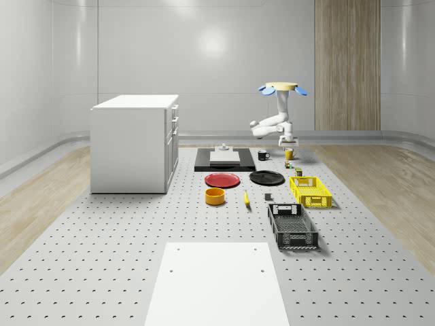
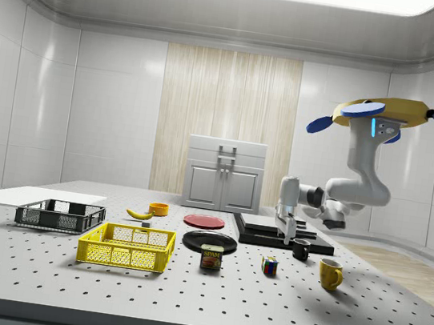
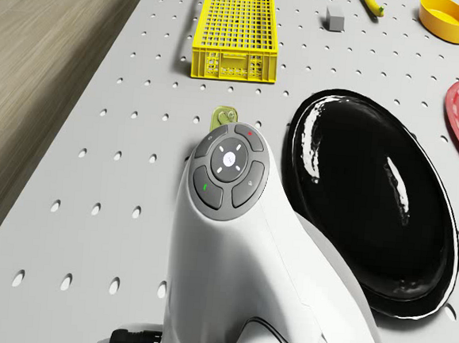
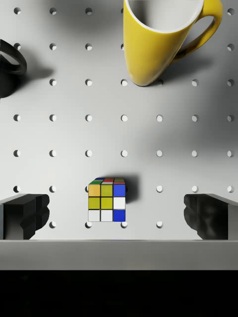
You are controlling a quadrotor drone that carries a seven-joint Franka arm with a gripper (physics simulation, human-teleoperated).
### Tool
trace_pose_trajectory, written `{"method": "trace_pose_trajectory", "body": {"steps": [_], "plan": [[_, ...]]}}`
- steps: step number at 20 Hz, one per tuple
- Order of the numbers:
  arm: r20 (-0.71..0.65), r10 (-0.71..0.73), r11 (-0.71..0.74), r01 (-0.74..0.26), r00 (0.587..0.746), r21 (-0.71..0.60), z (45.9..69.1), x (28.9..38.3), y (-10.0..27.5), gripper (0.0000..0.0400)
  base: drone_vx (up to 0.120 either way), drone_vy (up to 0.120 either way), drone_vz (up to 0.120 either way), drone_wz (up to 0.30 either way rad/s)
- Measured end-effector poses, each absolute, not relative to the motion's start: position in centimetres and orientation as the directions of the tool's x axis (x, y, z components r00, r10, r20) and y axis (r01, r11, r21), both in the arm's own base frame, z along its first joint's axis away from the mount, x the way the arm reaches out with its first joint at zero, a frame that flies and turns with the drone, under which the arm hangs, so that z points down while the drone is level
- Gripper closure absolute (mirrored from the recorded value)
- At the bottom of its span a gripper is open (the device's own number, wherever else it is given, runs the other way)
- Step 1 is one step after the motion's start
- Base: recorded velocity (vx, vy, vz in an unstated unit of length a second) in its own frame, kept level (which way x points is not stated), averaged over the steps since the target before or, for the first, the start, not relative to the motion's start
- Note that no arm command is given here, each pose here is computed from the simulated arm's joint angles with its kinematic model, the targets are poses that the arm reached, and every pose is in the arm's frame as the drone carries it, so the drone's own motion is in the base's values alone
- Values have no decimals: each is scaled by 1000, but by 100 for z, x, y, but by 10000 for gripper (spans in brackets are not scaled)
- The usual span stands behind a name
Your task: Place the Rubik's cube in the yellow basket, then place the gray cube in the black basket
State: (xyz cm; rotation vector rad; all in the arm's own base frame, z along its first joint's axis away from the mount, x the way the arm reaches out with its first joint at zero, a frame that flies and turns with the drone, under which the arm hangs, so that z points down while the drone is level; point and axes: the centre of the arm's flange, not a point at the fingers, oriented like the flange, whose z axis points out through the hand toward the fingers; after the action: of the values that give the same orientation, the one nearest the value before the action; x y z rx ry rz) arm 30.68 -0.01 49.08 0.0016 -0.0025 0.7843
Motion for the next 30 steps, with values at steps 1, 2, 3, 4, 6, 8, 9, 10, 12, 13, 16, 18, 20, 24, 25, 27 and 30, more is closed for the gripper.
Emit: {"method": "trace_pose_trajectory", "body": {"steps": [1,2,3,4,6,8,9,10,12,13,16,18,20,24,25,27,30], "plan": [[3,706,708,-706,708,0,4908,3068,-1,0,40,0,-120,0],[3,706,708,-706,708,0,4908,3068,-1,0,0,0,-120,0],[3,706,708,-706,708,0,4908,3068,-1,0,0,0,-120,0],[2,706,708,-706,708,0,4908,3068,-1,0,0,0,-120,0],[2,706,708,-706,708,0,4908,3068,-1,0,0,0,-120,0],[2,706,708,-706,708,0,4907,3068,-2,0,0,-60,-120,0],[2,706,708,-706,708,0,4907,3068,-2,0,0,-120,-120,0],[2,706,708,-706,708,0,4907,3068,-2,0,0,0,-120,0],[2,706,708,-706,708,0,4907,3068,-1,0,0,0,-120,0],[2,706,708,-706,708,0,4907,3068,-1,0,120,0,-120,0],[2,707,708,-707,708,0,4907,3068,-1,0,120,0,-120,0],[2,707,708,-707,708,0,4907,3068,-1,0,0,0,0,0],[2,707,708,-707,708,0,4907,3068,-1,0,0,-80,0,0],[2,707,708,-707,708,0,4907,3068,-1,0,0,0,0,0],[2,707,708,-707,708,0,4907,3068,-1,0,80,0,0,0],[2,707,708,-707,708,0,4907,3068,-1,0,40,0,0,0],[2,707,708,-707,708,0,4911,3068,-1,0,0,0,0,0]]}}
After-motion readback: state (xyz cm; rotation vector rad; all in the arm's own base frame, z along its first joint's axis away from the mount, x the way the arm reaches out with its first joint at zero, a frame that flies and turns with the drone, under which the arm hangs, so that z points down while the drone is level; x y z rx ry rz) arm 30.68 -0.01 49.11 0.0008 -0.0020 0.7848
